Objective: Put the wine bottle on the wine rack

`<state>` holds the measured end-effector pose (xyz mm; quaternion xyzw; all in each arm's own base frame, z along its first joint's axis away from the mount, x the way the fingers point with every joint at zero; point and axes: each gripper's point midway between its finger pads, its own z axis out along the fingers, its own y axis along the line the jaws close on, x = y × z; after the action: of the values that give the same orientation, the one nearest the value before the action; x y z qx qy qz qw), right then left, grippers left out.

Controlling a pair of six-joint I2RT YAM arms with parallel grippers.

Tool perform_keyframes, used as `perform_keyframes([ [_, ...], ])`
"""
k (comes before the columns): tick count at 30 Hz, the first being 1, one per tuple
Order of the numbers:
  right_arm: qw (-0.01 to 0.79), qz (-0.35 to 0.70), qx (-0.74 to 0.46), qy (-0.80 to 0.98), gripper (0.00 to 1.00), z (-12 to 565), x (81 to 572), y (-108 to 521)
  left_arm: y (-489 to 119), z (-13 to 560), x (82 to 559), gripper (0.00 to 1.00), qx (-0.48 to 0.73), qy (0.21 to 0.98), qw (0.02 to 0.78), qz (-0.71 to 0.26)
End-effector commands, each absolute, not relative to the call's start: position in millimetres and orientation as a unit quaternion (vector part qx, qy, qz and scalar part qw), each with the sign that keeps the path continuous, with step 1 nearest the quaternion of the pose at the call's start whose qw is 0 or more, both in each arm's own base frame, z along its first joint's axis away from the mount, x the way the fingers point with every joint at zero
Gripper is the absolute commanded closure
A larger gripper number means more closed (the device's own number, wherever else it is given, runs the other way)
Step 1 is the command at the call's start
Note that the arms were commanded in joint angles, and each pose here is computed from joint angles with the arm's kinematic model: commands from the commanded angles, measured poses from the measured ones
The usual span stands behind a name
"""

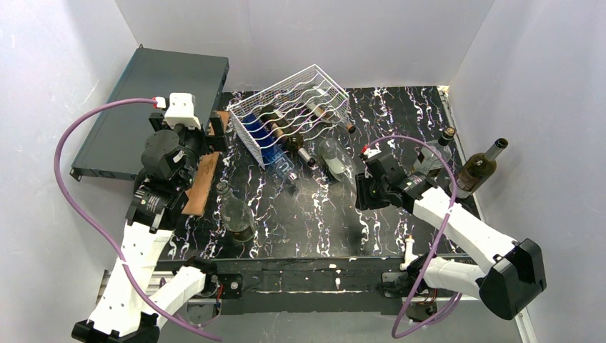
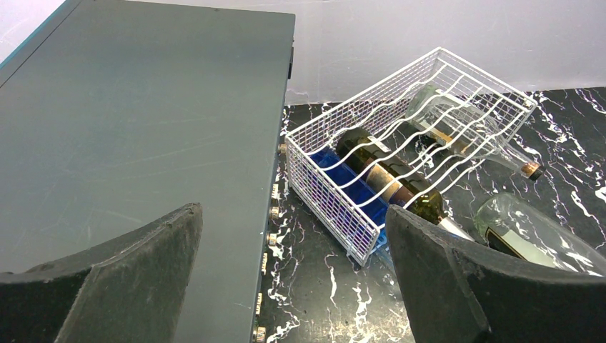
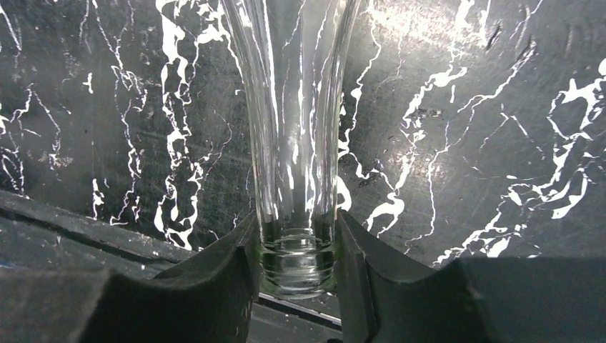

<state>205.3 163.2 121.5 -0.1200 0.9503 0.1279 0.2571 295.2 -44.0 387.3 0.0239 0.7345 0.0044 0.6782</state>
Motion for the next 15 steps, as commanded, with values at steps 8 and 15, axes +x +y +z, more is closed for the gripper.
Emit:
perform_keyframes([
  [8, 0.282, 0.147, -0.088, 0.944, 0.99, 78.9, 216.5, 191.2, -43.8, 393.5, 294.0, 0.01, 0.021, 0.725, 0.689, 0.002],
  [15, 0.261, 0.115, -0.107, 0.953, 0.99, 52.4, 210.3, 186.6, -43.0, 394.6, 292.8, 0.01, 0.020, 0.724, 0.690, 0.003],
])
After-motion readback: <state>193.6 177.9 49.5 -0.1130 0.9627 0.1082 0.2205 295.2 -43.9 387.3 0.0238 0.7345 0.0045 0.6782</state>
